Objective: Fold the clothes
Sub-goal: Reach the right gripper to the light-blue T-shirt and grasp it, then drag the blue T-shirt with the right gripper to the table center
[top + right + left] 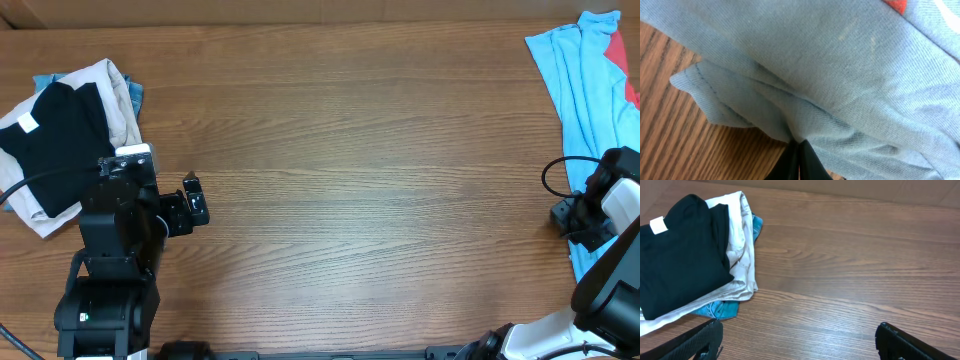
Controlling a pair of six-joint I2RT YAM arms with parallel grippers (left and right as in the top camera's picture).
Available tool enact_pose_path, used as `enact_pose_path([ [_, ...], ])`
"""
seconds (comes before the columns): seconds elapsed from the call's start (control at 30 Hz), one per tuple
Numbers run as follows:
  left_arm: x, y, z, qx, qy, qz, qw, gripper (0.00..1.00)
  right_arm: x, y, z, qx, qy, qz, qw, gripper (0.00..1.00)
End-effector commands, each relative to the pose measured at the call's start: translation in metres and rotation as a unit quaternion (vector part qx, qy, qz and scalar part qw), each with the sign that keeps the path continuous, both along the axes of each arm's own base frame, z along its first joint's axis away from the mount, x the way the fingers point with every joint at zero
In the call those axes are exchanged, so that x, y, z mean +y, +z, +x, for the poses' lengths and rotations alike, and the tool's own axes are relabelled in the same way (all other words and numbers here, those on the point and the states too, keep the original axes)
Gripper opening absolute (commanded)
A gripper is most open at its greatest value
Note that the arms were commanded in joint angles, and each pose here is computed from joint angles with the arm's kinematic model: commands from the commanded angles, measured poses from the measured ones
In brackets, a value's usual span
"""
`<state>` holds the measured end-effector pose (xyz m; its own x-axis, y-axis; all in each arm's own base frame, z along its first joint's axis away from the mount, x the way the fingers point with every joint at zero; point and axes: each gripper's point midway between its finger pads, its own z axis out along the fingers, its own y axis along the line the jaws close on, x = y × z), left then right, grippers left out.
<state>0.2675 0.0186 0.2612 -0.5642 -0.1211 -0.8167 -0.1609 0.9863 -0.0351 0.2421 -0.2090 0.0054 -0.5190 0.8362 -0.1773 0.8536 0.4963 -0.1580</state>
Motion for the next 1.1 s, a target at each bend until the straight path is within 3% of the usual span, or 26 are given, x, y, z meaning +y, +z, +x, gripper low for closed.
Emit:
enact_pose_path([
  [0.0,-0.001,0.012,0.001,-0.015,-0.002,-0.004,1.0,1.0,-0.006,0.012,0.006,-0.017,-0.019,-0.01,1.0,0.04],
  [0.27,-0.001,0.012,0.002,-0.017,-0.002,-0.004,1.0,1.0,-0.002,0.119,0.046,-0.109,0.011,-0.031,0.993,0.04],
  [0.47,-0.001,0.012,0.002,-0.017,-0.002,-0.004,1.0,1.0,0.054,0.213,0.092,-0.205,0.181,-0.038,0.961,0.04],
  [0.7,-0.001,0.013,0.002,-0.017,-0.002,-0.004,1.0,1.0,0.176,0.281,0.121,-0.274,0.392,-0.054,0.877,0.04],
  [0.93,-0.001,0.012,0.002,-0.017,-0.002,-0.004,1.0,1.0,0.33,0.291,0.136,-0.332,0.552,0.004,0.765,0.04],
  [1.07,-0.001,0.011,0.003,-0.015,-0.002,-0.004,1.0,1.0,0.385,0.277,0.142,-0.335,0.594,0.025,0.731,0.04],
])
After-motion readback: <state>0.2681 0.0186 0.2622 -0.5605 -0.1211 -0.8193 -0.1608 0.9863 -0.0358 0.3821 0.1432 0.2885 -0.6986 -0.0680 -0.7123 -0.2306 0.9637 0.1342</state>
